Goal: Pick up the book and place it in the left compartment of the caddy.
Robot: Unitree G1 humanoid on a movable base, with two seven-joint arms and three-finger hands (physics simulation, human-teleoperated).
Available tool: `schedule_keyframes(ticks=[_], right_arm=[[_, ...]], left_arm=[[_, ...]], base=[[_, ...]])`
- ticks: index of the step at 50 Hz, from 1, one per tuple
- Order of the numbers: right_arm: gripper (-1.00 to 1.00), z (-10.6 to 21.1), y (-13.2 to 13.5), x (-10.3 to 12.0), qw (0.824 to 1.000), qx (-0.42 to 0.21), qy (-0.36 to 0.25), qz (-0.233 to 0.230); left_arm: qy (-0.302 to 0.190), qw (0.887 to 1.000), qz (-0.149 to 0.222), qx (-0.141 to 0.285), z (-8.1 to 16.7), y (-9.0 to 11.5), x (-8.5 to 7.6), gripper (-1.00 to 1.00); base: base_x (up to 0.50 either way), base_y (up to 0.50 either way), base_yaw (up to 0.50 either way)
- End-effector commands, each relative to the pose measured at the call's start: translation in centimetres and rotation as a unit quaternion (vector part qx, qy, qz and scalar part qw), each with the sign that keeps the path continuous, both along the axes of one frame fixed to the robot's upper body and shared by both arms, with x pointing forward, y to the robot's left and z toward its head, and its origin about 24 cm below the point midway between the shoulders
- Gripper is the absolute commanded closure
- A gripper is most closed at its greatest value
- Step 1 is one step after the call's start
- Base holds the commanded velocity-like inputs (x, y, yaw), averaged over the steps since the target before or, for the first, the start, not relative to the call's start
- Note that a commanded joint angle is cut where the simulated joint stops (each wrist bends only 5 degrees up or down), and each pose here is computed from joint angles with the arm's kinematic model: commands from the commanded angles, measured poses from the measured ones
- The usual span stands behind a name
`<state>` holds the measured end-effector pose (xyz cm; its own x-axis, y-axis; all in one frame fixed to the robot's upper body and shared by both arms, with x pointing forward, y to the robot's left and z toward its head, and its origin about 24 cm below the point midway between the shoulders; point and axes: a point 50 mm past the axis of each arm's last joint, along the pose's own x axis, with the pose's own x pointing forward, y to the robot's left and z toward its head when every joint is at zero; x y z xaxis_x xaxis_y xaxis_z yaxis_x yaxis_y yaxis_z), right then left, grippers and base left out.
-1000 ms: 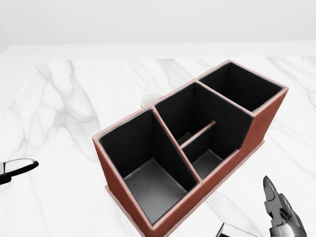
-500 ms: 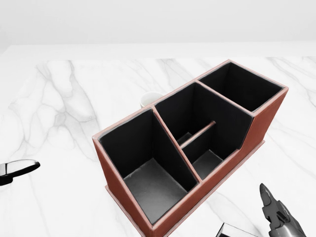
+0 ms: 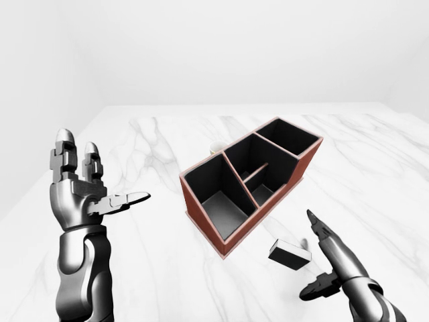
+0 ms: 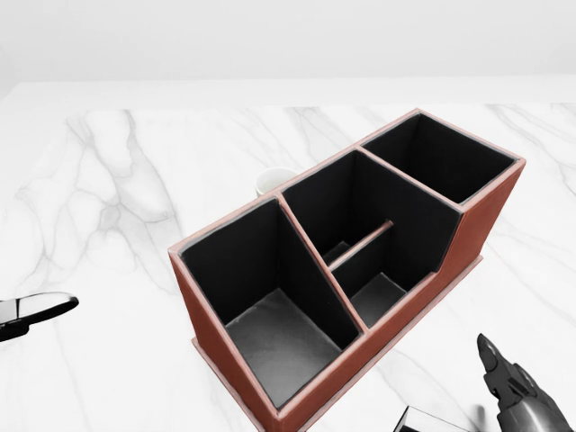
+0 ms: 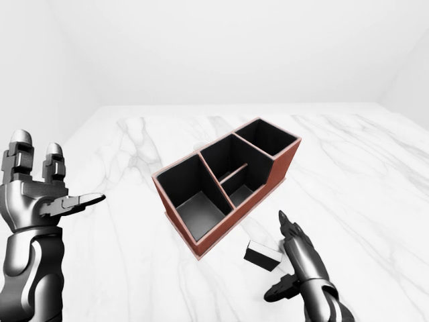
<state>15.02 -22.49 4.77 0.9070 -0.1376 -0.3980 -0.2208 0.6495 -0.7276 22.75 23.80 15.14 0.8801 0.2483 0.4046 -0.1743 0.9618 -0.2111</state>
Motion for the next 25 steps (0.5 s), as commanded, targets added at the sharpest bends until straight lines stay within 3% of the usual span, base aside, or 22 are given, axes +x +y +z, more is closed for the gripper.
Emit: schedule_keyframes(ticks=[1,25], right_arm=[[-1.00,0.1,-0.5,0.9,0.999,-0.022,0.020,0.015],[-1.00,-0.7,0.0,2.5,0.998,-0.015,0.034,0.051]], left_arm=[[0.005,1.000,0.000,0.000,-0.2,0.0,0.1,-1.00],[0.013,1.000,0.000,0.001,-0.5,0.0,0.4,-1.00]], base=[[0.00,0.00,0.00],[0.00,0.00,0.00]])
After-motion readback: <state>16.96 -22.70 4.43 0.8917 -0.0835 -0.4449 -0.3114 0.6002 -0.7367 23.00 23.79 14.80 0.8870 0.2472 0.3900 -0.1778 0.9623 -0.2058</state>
